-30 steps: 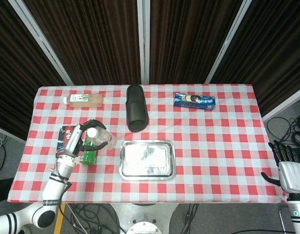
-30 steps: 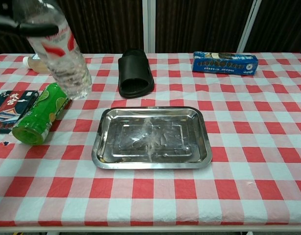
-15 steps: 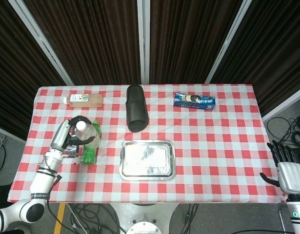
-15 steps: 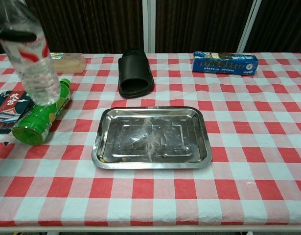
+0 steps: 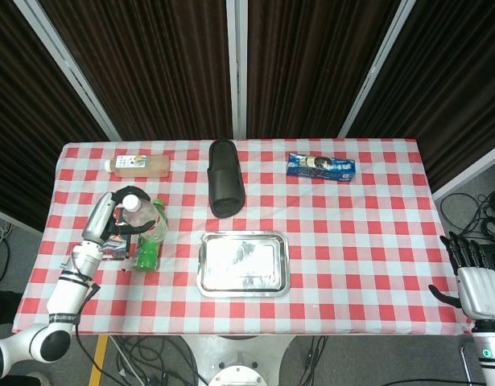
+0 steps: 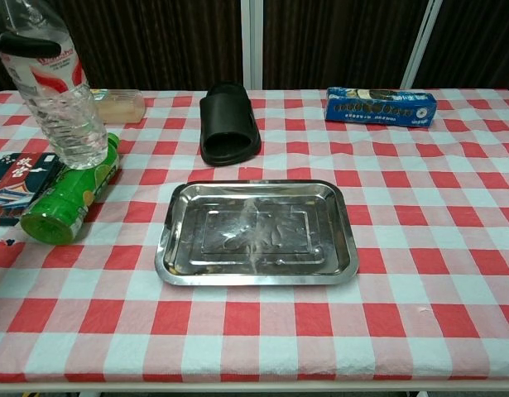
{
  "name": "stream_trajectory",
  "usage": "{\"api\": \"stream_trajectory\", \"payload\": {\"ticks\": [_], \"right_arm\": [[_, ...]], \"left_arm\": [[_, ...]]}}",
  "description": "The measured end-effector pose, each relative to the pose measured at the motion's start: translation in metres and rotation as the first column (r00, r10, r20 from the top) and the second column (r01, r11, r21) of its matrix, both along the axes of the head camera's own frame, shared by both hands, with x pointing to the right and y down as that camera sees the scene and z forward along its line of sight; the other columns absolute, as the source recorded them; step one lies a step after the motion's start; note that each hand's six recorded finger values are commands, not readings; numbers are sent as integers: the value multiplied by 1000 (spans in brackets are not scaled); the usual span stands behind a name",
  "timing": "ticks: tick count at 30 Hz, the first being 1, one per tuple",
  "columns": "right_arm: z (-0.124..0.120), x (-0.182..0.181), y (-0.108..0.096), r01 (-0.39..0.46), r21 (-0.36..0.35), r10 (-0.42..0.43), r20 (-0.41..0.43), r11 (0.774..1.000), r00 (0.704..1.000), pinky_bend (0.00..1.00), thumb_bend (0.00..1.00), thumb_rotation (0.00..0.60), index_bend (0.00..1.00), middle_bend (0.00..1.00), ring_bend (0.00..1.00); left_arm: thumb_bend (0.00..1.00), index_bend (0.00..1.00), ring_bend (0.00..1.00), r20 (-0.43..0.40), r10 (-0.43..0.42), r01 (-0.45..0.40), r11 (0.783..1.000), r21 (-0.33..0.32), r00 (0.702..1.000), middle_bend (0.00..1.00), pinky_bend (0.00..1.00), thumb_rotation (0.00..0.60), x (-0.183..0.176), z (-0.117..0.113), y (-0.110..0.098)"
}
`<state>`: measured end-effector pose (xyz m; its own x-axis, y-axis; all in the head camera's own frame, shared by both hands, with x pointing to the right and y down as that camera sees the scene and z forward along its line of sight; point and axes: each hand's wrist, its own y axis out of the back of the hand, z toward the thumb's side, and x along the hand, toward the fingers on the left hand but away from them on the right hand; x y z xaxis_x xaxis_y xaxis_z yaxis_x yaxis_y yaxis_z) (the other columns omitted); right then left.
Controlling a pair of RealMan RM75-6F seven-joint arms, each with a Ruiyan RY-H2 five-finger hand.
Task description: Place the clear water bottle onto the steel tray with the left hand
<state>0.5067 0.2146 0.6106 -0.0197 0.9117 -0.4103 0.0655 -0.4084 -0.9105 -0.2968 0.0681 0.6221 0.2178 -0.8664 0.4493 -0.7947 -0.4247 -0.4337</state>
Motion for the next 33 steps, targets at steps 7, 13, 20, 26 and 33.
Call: {"api": "stream_trajectory", "payload": {"ticks": [7, 13, 20, 26, 33], "right_arm": [[4, 0, 2, 3, -15, -3, -6, 1000, 1000, 0, 95, 600, 0, 0, 0], [1, 0, 1, 2, -2, -2, -1, 1000, 1000, 0, 94, 600, 0, 0, 0], [4, -1, 2, 8, -12, -8, -7, 1000, 1000, 0, 94, 600, 0, 0, 0], [5, 1, 2, 0, -13, 0, -12, 1000, 1000, 0, 94, 600, 0, 0, 0], [6, 2, 3, 3, -20, -3, -9, 1000, 1000, 0, 94, 600, 0, 0, 0]], "left_arm": [[310, 533, 441, -98, 61, -61, 998, -4, 993, 600, 452, 600, 44, -10, -2], [311, 534, 442, 7, 24, -24, 999, 48, 1000, 600, 453, 600, 7, -22, -11], [312, 535, 442, 70, -42, 40, 999, 35, 997, 600, 452, 600, -28, -23, -19], [312, 535, 441, -93, 103, -104, 995, 3, 990, 600, 452, 600, 45, -29, 3], [312, 535, 441, -15, 51, -51, 999, -10, 999, 600, 452, 600, 24, -17, -9]]}}
